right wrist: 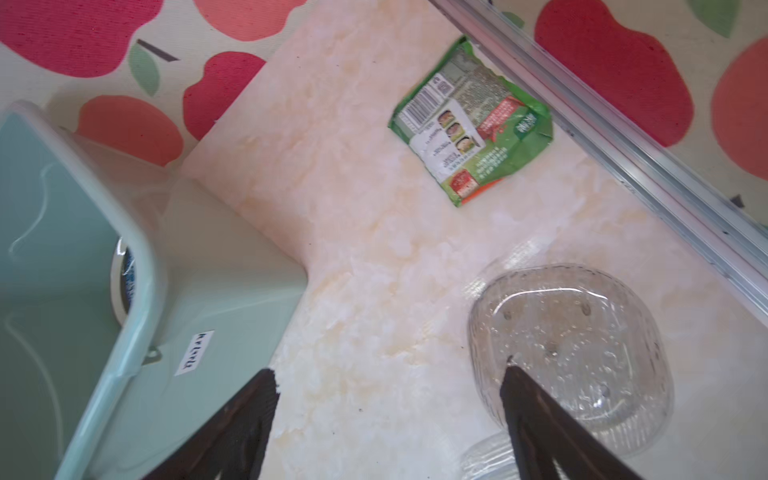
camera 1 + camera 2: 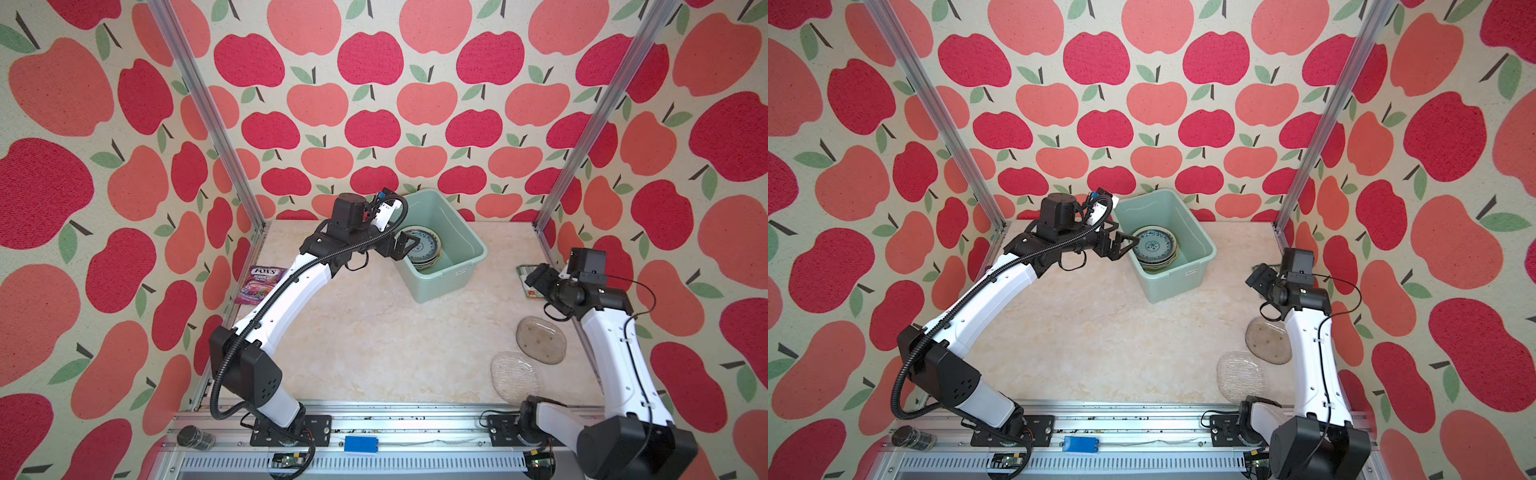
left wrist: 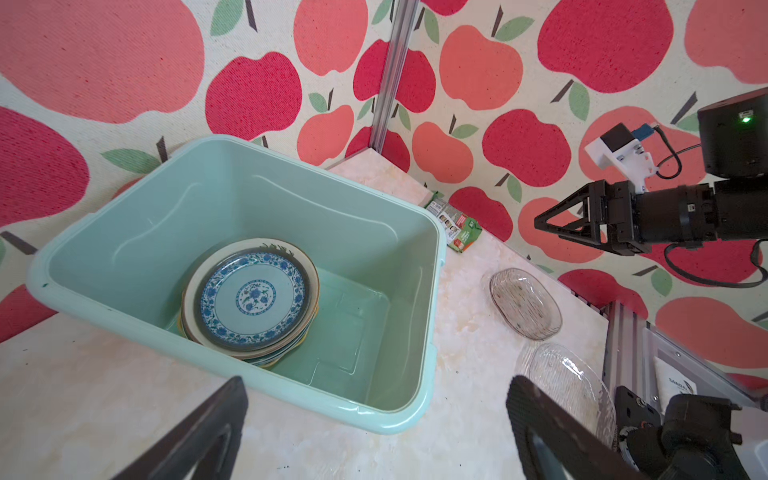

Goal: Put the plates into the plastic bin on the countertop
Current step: 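Move the right gripper down to the rim of the farther clear glass plate, then pinch the clear glass plate's rim with the right gripper and tilt it up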

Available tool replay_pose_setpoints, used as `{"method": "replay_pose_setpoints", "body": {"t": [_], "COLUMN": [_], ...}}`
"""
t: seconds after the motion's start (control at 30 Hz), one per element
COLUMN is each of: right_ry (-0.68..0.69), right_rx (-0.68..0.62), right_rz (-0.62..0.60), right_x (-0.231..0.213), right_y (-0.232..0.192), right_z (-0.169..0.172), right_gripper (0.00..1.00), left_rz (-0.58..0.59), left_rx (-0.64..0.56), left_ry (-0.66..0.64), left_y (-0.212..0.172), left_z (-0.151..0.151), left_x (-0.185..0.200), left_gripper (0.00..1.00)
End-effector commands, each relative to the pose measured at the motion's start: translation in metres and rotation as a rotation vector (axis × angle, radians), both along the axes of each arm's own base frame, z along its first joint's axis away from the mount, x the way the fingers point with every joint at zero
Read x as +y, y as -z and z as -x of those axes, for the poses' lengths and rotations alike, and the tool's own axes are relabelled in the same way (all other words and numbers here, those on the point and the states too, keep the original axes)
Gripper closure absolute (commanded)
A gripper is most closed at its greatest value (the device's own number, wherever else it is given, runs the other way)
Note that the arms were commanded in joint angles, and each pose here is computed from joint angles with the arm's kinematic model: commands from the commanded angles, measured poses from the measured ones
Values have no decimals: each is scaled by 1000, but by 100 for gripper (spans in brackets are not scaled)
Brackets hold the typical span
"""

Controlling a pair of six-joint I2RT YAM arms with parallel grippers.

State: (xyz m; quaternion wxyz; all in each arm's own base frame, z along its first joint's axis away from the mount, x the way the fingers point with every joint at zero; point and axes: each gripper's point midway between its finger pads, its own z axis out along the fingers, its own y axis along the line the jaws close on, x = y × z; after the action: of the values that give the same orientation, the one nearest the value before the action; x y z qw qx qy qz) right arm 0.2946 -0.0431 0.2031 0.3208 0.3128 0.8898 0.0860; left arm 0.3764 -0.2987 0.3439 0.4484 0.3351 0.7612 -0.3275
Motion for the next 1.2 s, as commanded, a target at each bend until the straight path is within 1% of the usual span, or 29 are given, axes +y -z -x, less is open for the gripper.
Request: {"method": "replay_pose_setpoints", "body": {"t": [0.0, 0.1, 0.17, 0.23, 0.3, 0.43, 0.6, 0.8, 0.9, 1.03, 1.17], "right_ry": [33, 122, 173, 210, 234, 278, 339, 350, 344, 322, 292], "right_rx": [88, 129, 162, 202, 233, 243, 307, 365, 362, 332, 332], "right_rz": [-8, -25, -36, -41, -38, -46, -1, 2, -21, -53, -55], "right_x": [-17, -33, -39, -44, -49, -57, -72, -76, -75, -72, -72], "right_y": [29, 52, 66, 82, 94, 108, 127, 144, 150, 153, 158], "right_z": [40, 64, 77, 90, 99, 105, 113, 116, 112, 102, 97], "right_gripper": [12, 12, 12, 10, 10, 9, 6, 5, 5, 9, 16], "left_rz": [-33, -58, -80, -84, -78, -81, -67, -71, -74, -78, -82], "left_rx": [-33, -84, -118, -133, -120, -96, -34, -14, -14, -15, -13], "left_ry": [93, 195, 241, 279, 313, 327, 311, 296, 291, 275, 251], "left_y": [-6, -4, -3, -3, -1, 0, 2, 6, 7, 9, 12], "left_z": [12, 25, 31, 34, 38, 39, 38, 35, 33, 29, 23], "left_x": [-5, -13, -20, -30, -41, -53, -62, -64, -65, -65, -63], "left_gripper": [1, 1, 1, 1, 1, 1, 1, 1, 1, 1, 1]}}
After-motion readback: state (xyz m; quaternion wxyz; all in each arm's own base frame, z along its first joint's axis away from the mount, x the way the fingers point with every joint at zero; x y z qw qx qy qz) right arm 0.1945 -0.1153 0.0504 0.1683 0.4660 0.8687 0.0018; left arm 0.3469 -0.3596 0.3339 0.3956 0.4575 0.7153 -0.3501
